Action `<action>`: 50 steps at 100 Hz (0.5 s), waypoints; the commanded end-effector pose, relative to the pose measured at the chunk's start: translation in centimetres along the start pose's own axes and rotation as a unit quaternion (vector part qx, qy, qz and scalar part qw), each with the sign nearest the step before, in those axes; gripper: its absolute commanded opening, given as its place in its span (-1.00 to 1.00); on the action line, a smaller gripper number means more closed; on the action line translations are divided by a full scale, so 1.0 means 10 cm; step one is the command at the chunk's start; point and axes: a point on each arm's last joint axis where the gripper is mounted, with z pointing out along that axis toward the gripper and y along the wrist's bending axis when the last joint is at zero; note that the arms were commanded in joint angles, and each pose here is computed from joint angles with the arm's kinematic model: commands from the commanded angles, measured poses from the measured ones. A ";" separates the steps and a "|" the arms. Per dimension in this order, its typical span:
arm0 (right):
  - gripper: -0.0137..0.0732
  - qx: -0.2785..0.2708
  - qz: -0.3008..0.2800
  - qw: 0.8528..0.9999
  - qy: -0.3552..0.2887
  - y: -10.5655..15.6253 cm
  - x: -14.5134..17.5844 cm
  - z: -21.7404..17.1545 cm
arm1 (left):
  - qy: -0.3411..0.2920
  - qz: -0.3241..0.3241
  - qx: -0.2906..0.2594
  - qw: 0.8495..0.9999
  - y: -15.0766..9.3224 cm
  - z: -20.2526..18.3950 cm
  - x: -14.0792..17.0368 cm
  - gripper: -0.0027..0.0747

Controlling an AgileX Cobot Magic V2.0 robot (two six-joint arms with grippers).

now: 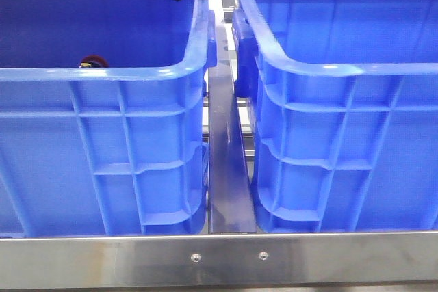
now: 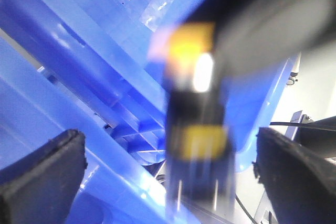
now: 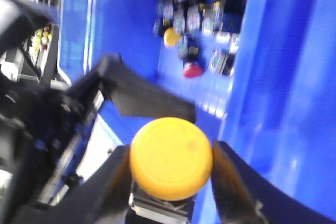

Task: Pick red and yellow buttons and place in box
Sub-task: 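Lower the yellow button into the empty bin with the right gripper and release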

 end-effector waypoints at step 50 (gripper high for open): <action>-0.37 0.214 -0.250 0.928 -0.176 -0.50 -0.48 -0.80 | -0.041 0.007 0.016 0.999 -0.15 -0.15 -0.10 0.67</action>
